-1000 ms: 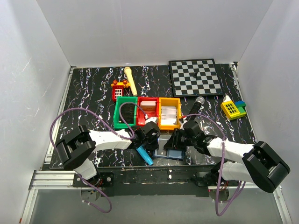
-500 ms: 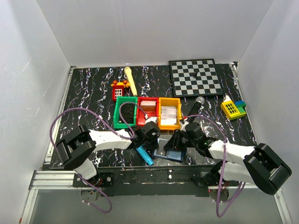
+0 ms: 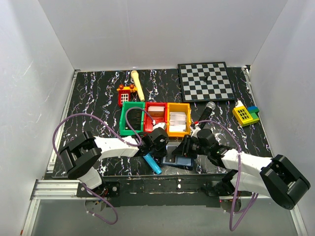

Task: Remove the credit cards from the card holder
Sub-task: Remove the credit card from the card holder.

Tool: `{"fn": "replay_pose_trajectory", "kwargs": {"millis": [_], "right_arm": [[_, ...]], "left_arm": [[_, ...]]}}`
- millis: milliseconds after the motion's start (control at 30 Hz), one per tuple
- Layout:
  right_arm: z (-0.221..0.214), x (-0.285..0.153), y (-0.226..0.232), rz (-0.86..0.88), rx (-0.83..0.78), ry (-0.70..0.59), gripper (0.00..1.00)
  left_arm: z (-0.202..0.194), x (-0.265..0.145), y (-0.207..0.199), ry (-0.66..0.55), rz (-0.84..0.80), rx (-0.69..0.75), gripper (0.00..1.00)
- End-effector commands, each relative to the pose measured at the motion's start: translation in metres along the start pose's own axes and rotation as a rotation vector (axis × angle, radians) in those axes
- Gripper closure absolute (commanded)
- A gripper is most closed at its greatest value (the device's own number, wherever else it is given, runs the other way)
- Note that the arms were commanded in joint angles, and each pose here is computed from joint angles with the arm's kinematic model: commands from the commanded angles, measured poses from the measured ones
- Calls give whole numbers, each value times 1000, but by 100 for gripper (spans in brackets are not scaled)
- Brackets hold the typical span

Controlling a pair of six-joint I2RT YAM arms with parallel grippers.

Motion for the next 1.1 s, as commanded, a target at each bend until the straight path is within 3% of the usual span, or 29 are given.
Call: {"fn": "replay_pose_trajectory", "kwargs": {"millis": [0,1067], "right_arm": [[12,-3,29,169,-43,-58,61],[6,14,24,186,13,46,60]], "left_arm": [[-19,10,15,79,58,14,100],[-21,8,16,73,33,17,100]]}}
Point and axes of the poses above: each gripper's point midway between its finger pads, its own x axis out along the fingers, its own y axis along the line the jaws close on, z = x × y, the point moved 8 cm from there along -x, back along the fingers, and after that the axes turned 1 degree about -x, right-handed, at the moved point
